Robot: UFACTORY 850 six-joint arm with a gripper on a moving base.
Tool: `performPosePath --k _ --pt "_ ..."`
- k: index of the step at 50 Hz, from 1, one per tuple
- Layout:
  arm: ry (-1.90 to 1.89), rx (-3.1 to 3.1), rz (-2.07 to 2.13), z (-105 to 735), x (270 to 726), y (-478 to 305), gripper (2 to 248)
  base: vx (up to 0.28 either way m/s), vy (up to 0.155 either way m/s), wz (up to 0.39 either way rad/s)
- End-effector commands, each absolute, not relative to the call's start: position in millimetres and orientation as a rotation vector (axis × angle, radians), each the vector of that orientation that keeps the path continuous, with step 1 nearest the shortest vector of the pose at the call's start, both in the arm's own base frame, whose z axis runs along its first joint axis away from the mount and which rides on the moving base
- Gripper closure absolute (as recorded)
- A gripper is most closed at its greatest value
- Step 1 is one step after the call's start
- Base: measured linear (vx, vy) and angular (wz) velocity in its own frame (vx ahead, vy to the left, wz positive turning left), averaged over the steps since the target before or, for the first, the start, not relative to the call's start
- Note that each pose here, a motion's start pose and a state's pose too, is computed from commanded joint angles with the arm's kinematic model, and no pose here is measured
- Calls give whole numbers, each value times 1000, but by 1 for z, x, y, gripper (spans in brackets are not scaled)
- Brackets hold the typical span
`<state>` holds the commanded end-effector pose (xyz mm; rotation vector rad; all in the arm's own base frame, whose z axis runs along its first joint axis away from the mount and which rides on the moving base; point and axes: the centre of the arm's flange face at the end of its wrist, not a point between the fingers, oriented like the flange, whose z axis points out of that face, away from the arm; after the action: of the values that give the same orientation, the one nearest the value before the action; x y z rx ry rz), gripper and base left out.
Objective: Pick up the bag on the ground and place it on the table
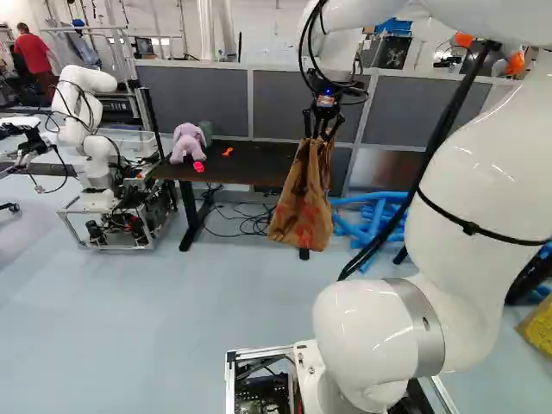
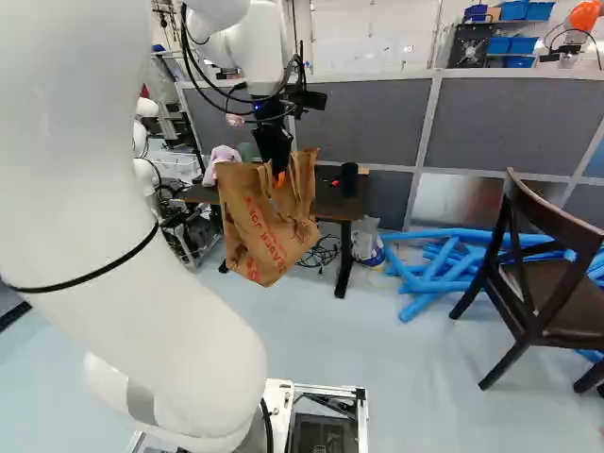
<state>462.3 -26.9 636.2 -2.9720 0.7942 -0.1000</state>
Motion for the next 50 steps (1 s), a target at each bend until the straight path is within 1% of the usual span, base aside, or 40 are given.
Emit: performPosePath --k 50 --pt "794 -2972 -100 636 462 -27 229 211 79 -26"
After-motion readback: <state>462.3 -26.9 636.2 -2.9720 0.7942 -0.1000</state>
